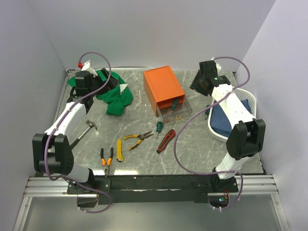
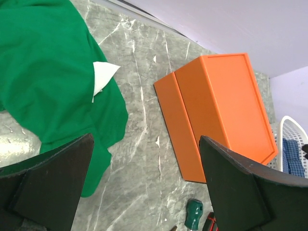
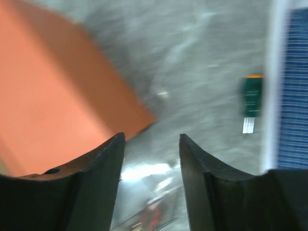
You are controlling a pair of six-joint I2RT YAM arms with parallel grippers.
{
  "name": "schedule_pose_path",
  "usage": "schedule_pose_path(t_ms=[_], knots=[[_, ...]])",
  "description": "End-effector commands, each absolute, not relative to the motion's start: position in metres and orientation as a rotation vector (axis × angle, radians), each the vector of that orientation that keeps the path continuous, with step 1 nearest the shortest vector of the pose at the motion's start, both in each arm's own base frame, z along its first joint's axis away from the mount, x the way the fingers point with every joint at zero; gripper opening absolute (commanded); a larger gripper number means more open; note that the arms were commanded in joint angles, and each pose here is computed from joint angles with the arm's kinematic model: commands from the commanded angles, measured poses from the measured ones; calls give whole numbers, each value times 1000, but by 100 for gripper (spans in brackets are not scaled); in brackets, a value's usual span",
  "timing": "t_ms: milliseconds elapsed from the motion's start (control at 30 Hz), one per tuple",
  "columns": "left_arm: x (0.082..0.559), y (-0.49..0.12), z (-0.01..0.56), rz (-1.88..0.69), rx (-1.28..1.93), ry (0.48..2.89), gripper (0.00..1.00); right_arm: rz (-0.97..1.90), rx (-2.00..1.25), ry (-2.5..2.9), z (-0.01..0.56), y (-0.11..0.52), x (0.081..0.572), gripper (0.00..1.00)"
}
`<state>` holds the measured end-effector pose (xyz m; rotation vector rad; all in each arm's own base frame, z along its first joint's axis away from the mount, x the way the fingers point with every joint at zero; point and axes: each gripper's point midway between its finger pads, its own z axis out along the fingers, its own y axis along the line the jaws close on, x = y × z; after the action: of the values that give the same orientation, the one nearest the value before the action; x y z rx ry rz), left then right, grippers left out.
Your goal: Sort the tools into containers
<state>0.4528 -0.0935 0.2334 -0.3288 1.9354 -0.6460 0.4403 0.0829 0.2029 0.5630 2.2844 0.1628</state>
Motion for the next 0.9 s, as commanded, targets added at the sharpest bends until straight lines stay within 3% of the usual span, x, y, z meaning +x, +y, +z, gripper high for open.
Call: schedule_pose_path(t_ms=[0,267,867], knots=[[458,-96,253,-672,-316,1868,97,-77,475,2320,173,38,448,62],[451,-95,244,-670,-333,1881,98,-255,424,2377,133,25,469,60],[458,-89,217,-657,-409,1942,98,-596,460,2425,74,-2,451,56]])
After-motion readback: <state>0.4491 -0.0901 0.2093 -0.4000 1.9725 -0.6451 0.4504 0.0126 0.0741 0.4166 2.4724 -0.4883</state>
